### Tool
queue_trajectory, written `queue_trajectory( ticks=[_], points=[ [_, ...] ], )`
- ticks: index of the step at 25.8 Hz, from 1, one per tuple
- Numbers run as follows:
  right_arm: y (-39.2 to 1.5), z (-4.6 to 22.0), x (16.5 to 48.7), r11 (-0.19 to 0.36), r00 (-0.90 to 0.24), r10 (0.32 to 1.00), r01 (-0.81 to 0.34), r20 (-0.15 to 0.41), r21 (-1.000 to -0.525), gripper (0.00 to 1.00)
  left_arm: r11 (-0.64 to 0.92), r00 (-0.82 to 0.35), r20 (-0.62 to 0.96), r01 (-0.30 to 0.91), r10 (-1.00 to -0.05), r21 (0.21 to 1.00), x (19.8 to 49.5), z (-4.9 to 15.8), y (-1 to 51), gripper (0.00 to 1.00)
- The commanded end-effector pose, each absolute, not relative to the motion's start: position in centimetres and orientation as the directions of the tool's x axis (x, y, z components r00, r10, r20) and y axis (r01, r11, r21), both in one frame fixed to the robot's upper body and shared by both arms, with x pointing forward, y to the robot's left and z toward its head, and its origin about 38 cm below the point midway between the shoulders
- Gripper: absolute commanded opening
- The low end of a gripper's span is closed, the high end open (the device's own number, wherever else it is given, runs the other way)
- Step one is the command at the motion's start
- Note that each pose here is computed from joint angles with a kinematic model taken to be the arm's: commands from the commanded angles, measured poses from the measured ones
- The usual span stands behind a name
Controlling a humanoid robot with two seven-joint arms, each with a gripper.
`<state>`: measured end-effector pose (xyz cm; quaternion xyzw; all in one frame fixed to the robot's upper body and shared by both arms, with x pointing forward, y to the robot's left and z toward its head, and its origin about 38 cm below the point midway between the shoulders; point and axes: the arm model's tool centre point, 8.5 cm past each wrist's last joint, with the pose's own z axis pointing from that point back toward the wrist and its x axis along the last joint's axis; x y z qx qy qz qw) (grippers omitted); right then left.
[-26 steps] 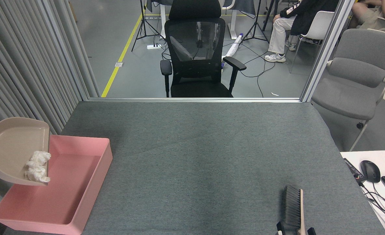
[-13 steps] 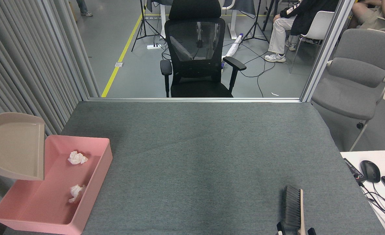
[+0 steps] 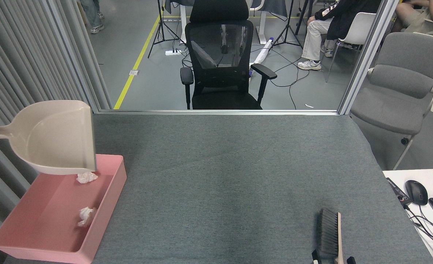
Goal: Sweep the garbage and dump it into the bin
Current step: 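Bring the dustpan back and lower it onto the table with the left gripper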
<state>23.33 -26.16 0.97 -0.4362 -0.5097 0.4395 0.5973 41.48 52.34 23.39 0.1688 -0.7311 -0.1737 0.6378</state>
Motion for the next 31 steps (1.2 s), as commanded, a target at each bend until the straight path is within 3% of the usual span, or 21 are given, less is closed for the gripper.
queue_trajectory(
  ticks=[1,5,7,10,13,16,25,31],
  points=[
    [-26.4,0.9,23.2,0.230,0.100,0.970,-0.083,0.222,-0.970,1.00,0.917,-0.198,0.905,0.063,-0.376,0.395,41.4,22.4,45.5,0.08],
    [-26.6,0.8,23.0,0.228,0.105,0.970,-0.086,0.219,-0.970,1.00,0.888,-0.203,0.896,0.166,-0.395,0.429,40.8,18.6,37.2,0.08],
    [-26.6,0.8,23.0,0.229,0.107,0.970,-0.084,0.220,-0.970,1.00,0.903,-0.191,0.917,0.190,-0.351,0.386,39.6,16.2,33.8,0.08],
    [-26.5,0.8,23.0,0.231,0.106,0.969,-0.087,0.222,-0.969,1.00,0.912,-0.195,0.936,0.236,-0.293,0.334,38.5,14.0,29.3,0.08],
    [-26.5,0.8,23.0,0.231,0.106,0.969,-0.087,0.222,-0.969,1.00,0.870,-0.227,0.915,0.302,-0.332,0.391,37.9,12.5,25.8,0.11],
    [-26.5,0.7,22.9,0.246,0.109,0.966,-0.086,0.236,-0.966,1.00,0.865,-0.198,0.923,0.329,-0.328,0.378,37.6,10.4,22.5,0.11],
    [-26.6,0.7,22.8,0.250,0.110,0.964,-0.087,0.240,-0.964,1.00,0.841,-0.114,0.923,0.382,-0.368,0.383,37.6,3.0,20.0,0.11],
    [-26.6,0.8,22.9,0.252,0.108,0.964,-0.083,0.242,-0.964,1.00,0.870,-0.095,0.936,0.349,-0.338,0.349,38.9,1.8,19.3,0.12]
  ],
)
